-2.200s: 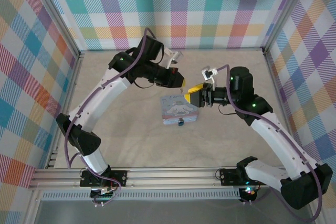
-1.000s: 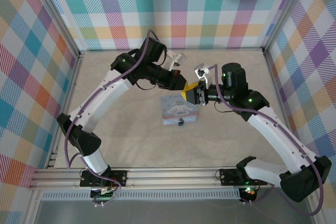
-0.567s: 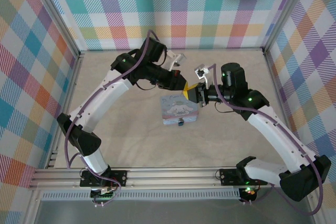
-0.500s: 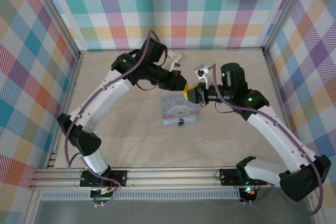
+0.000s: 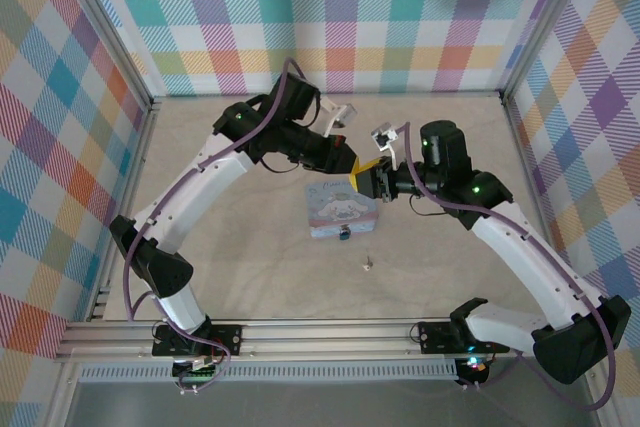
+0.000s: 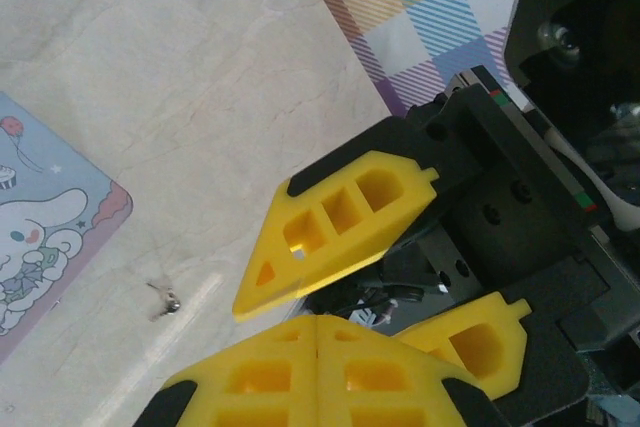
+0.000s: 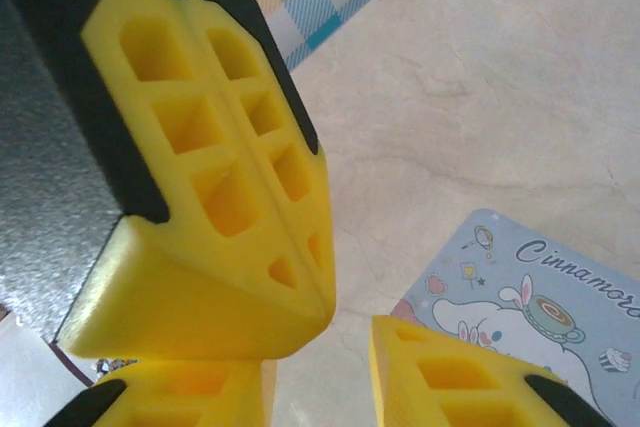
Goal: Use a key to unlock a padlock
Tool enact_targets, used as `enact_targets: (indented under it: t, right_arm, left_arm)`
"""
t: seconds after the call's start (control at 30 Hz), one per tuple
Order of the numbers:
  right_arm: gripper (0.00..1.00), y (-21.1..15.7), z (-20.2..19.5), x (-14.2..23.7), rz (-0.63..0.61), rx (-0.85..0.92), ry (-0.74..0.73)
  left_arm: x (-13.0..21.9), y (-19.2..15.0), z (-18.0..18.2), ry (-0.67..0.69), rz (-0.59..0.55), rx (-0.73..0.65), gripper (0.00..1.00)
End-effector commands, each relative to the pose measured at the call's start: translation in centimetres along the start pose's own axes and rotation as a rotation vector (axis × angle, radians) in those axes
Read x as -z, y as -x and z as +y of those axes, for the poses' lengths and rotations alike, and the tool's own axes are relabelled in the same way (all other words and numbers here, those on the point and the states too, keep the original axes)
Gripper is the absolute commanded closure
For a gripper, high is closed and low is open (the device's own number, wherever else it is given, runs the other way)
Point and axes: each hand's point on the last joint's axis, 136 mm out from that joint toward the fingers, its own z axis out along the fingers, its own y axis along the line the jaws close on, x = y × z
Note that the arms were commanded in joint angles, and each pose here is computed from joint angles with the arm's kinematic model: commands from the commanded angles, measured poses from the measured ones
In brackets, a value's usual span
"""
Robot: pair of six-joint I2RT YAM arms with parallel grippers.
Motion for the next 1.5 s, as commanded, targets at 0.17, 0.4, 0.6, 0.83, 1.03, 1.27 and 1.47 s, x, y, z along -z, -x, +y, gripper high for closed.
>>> enact_targets:
  t: [0.17, 0.4, 0.6, 0.83, 1.03, 1.27, 1.47]
  right_arm:
    - [0.59, -3.8, -1.9, 1.6, 0.004, -0.106, -0.14]
    - [0.59, -12.7, -6.2, 3.2, 0.19, -0.39, -0.41]
    - [0.54, -19.7, -6.9, 2.5, 0.372, -0.564, -0.551]
    - [0.51, -25.2, -7.3, 1.0, 0.481, -0.631, -0.683]
    - [0.51, -27.2, -7.9, -0.5, 0.505, -0.641, -0.731]
    - [0.52, -27.4, -8.4, -2.5, 0.502, -0.645, -0.743]
    - [0.55, -27.7, -8.7, -3.7, 0.517, -0.645, -0.742]
  left_arm:
    - [-3.0, -3.3, 4.3, 0.161, 0.06, 0.054, 0.82]
    - [-2.3, -5.3, 9.5, 0.356, -0.07, 0.131, 0.62]
    - [-1.6, -7.8, 12.5, 0.428, -0.174, 0.231, 0.57]
    - [-2.1, -11.0, 14.6, 0.455, -0.17, 0.304, 0.57]
    - [-3.0, -12.1, 15.3, 0.447, -0.152, 0.335, 0.58]
    - [-3.3, -13.8, 15.7, 0.433, -0.136, 0.373, 0.57]
    - [-3.8, -17.0, 16.8, 0.433, -0.086, 0.423, 0.57]
